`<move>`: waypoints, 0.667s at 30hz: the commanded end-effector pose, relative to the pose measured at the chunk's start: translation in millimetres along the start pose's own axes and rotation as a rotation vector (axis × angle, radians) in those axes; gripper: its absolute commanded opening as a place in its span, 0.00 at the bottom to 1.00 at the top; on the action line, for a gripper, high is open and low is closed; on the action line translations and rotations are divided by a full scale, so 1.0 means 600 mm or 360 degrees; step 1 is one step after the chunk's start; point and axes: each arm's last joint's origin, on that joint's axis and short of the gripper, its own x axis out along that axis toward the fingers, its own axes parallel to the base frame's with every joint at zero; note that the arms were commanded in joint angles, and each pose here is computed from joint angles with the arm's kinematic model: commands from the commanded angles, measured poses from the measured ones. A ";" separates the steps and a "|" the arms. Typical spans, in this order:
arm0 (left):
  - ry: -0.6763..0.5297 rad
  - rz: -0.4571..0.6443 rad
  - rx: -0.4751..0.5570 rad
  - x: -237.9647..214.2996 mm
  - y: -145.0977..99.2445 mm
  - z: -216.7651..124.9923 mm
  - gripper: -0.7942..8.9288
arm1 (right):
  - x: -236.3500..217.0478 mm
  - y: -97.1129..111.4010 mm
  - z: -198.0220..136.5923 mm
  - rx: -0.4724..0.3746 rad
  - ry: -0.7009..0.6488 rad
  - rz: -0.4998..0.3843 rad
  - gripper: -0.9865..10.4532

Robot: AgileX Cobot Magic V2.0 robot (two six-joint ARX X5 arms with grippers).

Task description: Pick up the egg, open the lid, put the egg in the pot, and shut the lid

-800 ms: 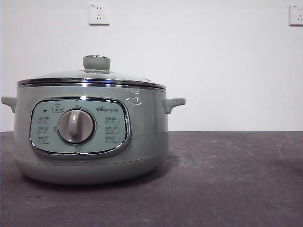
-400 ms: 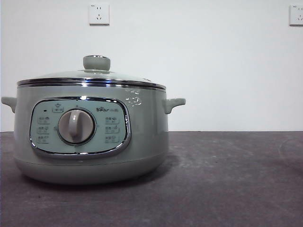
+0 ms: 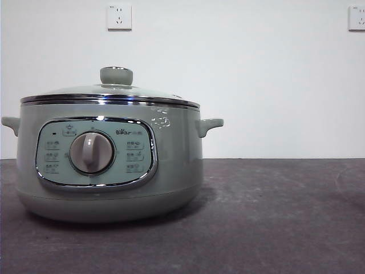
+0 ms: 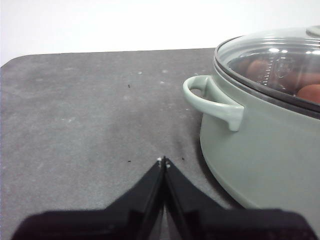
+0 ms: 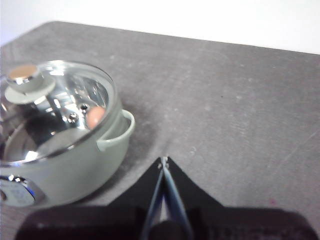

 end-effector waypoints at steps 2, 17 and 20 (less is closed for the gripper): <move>0.0016 0.0008 0.0001 0.002 0.001 -0.008 0.08 | -0.003 -0.021 -0.011 -0.0126 -0.0010 -0.0002 0.09; 0.0015 0.0008 0.0001 0.002 0.001 -0.008 0.08 | -0.016 -0.096 -0.124 0.0032 -0.0286 -0.0375 0.09; 0.0015 0.0008 0.0001 0.002 0.001 -0.008 0.08 | -0.007 -0.098 -0.146 0.0020 -0.0339 -0.0396 0.09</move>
